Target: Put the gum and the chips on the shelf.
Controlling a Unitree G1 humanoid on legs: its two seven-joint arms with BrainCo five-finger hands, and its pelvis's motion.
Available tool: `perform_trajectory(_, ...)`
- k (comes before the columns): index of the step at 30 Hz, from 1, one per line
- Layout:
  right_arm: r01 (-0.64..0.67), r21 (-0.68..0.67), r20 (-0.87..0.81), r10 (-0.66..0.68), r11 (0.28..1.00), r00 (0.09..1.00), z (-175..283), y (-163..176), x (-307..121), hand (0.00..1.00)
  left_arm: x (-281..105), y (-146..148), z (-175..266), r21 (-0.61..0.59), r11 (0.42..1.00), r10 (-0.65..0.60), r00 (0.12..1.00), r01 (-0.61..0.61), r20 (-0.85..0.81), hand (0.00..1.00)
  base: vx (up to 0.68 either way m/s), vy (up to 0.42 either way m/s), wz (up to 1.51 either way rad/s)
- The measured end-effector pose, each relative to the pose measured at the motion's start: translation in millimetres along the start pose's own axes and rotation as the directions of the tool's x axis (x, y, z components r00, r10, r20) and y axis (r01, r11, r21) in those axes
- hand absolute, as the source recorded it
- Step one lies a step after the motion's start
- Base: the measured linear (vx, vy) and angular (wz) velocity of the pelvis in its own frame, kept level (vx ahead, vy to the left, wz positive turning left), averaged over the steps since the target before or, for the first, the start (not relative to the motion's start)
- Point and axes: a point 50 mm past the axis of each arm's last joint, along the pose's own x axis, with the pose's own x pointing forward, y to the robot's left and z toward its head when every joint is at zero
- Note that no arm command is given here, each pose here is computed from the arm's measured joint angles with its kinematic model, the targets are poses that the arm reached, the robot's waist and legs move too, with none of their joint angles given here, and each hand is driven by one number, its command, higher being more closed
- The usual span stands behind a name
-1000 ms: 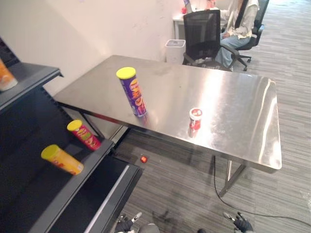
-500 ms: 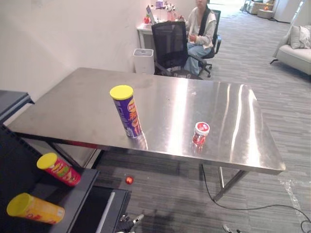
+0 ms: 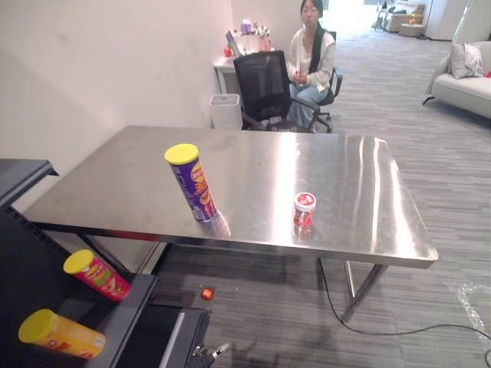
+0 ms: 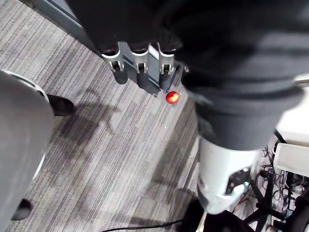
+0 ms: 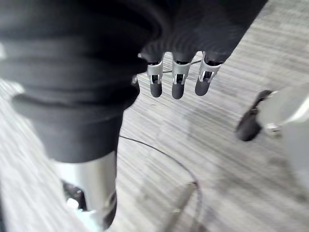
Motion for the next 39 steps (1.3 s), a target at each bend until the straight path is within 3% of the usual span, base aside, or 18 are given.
perform_trajectory(7,-0.025,-0.008,0.402,0.026,1.000,0.915,106,31,-4,0.00,-2,16,-2,-0.014,0.999,0.041,0.999,-0.041,-0.003,0.00,-0.01,0.000,0.07)
perform_trajectory(10,-0.102,-0.063,0.585,0.119,0.993,0.802,147,69,-28,0.00,-4,22,-5,0.010,0.999,0.048,0.999,-0.048,-0.009,0.00,0.08,0.000,-0.06)
perform_trajectory(12,-0.136,-0.170,0.722,0.217,0.976,0.657,172,100,-60,0.00,-6,24,-9,0.014,0.998,0.057,0.998,-0.056,-0.016,0.00,0.08,-0.008,-0.13)
perform_trajectory(14,-0.120,-0.178,0.769,0.214,0.977,0.602,181,111,-70,0.00,-7,26,-9,0.014,0.998,0.060,0.998,-0.060,-0.009,0.00,0.06,-0.026,-0.04)
perform_trajectory(17,-0.129,-0.180,0.793,0.221,0.975,0.568,180,125,-81,0.00,-7,26,-10,0.014,0.998,0.064,0.998,-0.064,-0.007,0.00,0.03,-0.019,-0.01)
perform_trajectory(21,-0.161,-0.335,0.811,0.371,0.928,0.453,175,150,-108,0.00,-9,26,-13,0.021,0.998,0.067,0.998,-0.067,-0.014,0.00,-0.01,-0.003,0.01)
perform_trajectory(25,-0.141,-0.594,0.735,0.606,0.792,0.305,167,174,-132,0.00,-11,31,-16,0.068,0.996,0.061,0.998,-0.060,-0.024,0.00,-0.04,-0.015,0.08)
perform_trajectory(28,-0.086,-0.717,0.663,0.715,0.692,0.222,172,183,-142,0.00,-11,34,-16,0.104,0.993,0.052,0.998,-0.049,-0.029,0.00,-0.02,-0.015,0.15)
perform_trajectory(39,0.006,-0.895,0.445,0.891,0.446,0.088,172,204,-159,0.00,-15,42,-25,0.171,0.985,0.027,0.998,-0.016,-0.063,0.00,0.01,-0.021,0.12)
